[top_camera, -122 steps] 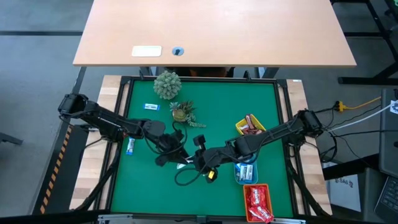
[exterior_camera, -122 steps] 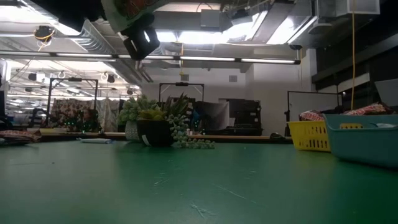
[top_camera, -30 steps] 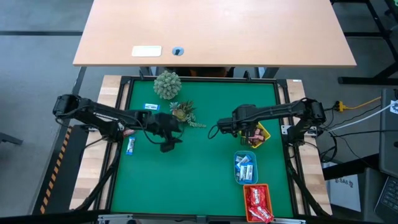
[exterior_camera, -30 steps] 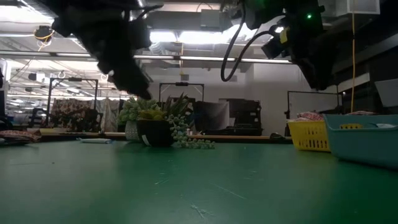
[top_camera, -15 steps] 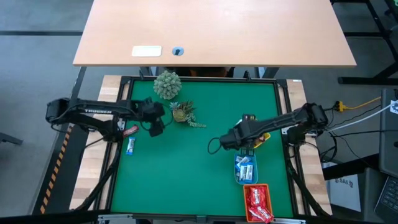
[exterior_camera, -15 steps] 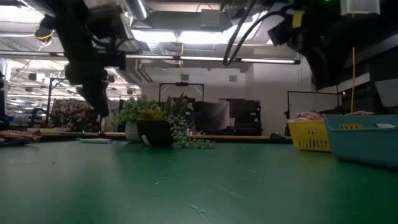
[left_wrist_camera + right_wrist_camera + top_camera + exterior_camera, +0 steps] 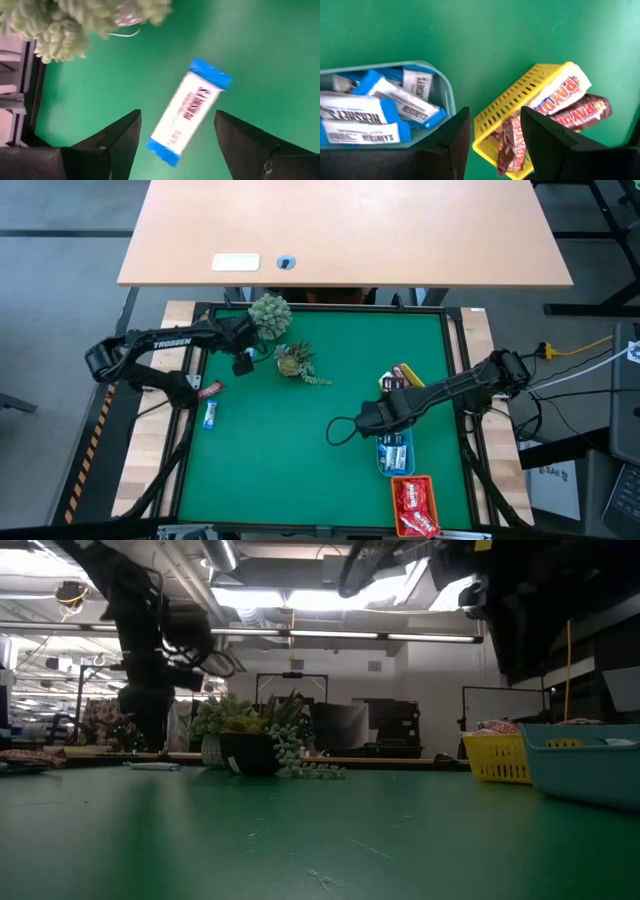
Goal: Sort candy
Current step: Put the white chocolate into the blue bin
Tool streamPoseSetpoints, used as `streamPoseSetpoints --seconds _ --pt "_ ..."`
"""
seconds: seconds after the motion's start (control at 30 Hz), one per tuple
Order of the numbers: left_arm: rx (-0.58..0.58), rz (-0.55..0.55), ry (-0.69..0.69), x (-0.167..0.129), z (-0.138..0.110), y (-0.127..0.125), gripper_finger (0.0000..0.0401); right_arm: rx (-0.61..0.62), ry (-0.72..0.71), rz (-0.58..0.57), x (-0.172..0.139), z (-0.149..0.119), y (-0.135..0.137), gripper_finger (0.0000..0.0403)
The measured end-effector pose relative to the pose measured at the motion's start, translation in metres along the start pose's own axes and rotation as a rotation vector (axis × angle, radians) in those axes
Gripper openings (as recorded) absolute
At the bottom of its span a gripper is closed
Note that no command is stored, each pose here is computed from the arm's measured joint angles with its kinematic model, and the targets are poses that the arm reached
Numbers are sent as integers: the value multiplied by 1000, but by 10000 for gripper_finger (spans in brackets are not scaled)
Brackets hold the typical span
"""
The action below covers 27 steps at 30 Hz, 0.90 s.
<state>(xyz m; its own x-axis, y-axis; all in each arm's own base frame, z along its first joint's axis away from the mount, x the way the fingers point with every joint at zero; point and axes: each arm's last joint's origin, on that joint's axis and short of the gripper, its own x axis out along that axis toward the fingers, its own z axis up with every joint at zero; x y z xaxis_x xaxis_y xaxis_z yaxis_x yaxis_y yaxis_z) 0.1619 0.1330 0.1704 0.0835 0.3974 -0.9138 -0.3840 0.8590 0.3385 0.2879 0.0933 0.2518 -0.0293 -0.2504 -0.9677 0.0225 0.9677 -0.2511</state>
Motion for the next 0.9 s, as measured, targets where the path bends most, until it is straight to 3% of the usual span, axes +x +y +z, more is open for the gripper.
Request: streamPoseSetpoints --seconds 0.43,0.73,0.9 --pt "-31 -82 87 42 -5 26 247 61 -49 48 0 6 3 172" --pt "-79 -123 75 42 -6 26 226 63 -45 62 0 6 3 172" --pt "-111 -211 63 41 -7 23 218 63 -45 62 0 6 3 172"
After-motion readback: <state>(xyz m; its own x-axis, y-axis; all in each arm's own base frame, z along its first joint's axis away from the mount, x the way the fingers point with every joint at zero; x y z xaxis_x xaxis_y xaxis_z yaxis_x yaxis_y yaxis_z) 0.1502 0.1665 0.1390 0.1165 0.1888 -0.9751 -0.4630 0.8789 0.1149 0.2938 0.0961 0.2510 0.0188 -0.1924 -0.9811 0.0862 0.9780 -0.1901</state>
